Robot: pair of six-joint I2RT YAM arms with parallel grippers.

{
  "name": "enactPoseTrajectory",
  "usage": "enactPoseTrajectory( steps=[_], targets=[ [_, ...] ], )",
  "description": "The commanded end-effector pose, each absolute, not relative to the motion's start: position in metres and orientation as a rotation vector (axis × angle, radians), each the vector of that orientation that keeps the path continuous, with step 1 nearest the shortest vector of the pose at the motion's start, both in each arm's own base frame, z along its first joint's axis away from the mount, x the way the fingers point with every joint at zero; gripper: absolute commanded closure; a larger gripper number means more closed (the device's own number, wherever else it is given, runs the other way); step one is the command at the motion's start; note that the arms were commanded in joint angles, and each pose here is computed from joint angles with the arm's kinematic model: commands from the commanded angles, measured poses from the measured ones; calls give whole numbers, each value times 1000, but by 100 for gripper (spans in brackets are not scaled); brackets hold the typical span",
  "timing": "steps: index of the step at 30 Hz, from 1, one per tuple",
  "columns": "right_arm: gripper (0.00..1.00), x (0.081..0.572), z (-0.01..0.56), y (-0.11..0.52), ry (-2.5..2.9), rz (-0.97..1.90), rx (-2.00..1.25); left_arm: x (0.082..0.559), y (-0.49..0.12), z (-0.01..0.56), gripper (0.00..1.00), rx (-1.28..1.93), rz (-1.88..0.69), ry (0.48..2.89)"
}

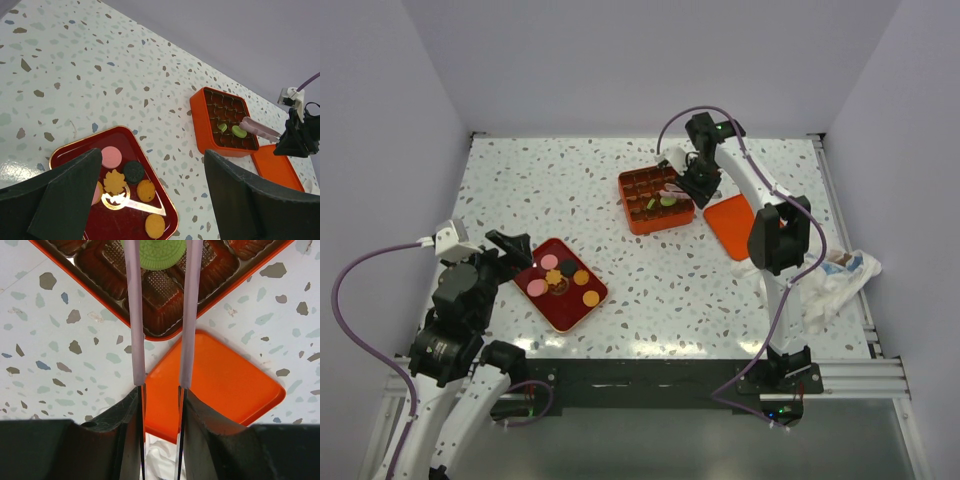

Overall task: Pack the cookies
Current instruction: Place the fake cookies in the packing box.

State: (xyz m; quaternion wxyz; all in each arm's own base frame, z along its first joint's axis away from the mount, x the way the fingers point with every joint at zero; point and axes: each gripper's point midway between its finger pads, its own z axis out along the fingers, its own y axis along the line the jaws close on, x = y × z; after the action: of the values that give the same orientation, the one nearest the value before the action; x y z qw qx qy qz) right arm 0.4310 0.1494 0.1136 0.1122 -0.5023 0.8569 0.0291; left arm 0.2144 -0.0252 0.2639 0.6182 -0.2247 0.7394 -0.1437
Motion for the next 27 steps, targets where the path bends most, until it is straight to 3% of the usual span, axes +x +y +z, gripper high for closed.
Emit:
enactPoseTrajectory(
  steps=[1,15,27],
  targets=[
    [76,437,124,154,2486,77,-1463,217,-28,275,12,-521,-367,1659],
    [78,441,108,161,2495,66,-1503,218,-29,276,12,-518,-369,1661],
    [78,453,132,176,2422,81,-1443,219,-29,275,12,-518,-367,1664]
  ],
)
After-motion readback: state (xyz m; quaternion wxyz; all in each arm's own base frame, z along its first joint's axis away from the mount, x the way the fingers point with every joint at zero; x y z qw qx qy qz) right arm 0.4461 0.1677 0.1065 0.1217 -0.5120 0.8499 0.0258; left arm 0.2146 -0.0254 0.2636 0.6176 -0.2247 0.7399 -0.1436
